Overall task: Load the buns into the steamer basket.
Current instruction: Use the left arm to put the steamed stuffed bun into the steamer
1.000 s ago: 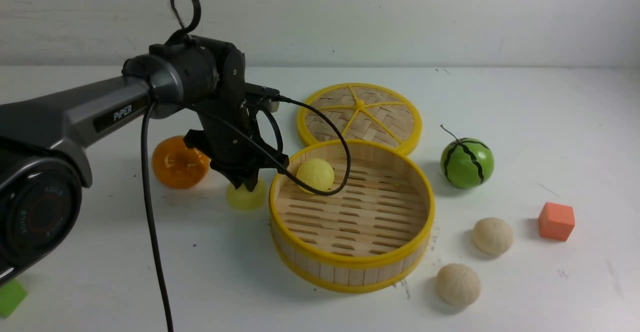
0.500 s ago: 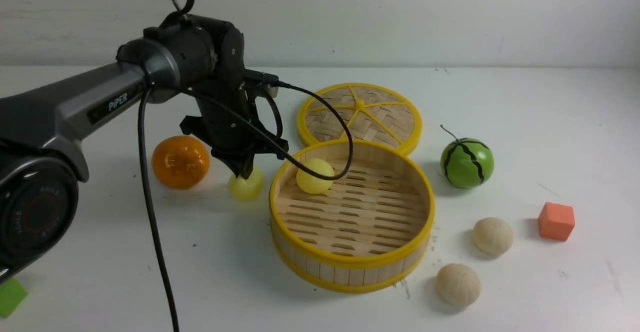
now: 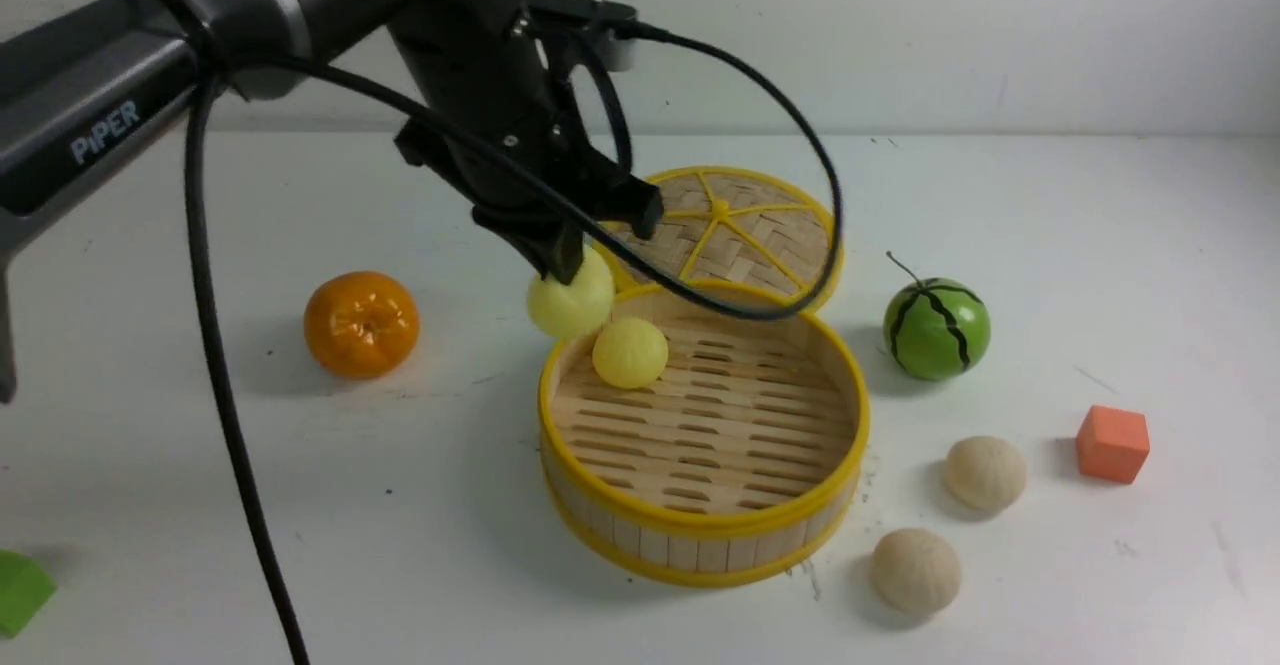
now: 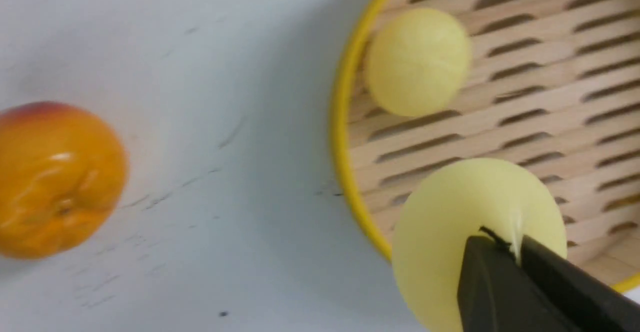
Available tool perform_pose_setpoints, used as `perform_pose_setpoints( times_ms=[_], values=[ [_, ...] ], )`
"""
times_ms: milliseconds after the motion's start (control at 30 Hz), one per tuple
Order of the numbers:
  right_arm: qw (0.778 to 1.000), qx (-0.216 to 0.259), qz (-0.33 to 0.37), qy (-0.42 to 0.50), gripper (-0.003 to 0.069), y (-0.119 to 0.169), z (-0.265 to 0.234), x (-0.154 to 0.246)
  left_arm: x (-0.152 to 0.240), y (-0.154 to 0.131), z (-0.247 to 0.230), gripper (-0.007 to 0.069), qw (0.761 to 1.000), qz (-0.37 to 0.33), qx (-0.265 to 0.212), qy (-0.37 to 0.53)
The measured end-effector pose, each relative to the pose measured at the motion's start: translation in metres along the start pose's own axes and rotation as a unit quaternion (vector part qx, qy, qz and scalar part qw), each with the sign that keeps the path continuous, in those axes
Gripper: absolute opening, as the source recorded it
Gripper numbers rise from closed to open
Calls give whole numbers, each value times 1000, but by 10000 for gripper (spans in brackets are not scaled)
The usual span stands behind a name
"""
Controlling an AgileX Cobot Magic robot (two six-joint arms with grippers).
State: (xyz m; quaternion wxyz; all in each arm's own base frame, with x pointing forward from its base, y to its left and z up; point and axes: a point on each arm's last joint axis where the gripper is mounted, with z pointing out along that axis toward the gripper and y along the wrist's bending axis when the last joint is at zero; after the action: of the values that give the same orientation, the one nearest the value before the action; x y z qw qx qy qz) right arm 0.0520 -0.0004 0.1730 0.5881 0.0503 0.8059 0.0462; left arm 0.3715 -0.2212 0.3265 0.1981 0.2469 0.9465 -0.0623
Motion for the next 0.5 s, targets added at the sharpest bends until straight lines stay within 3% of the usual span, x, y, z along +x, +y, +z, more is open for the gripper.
perform_pose_setpoints(
  times_ms=[133,500],
  values=[
    [1000,0,0,0,241,0,0,0,4,-41,32,-13,998,43,17,36],
    [1000,0,0,0,241,0,0,0,12,-43,97,6,993,63,4,103]
  ],
)
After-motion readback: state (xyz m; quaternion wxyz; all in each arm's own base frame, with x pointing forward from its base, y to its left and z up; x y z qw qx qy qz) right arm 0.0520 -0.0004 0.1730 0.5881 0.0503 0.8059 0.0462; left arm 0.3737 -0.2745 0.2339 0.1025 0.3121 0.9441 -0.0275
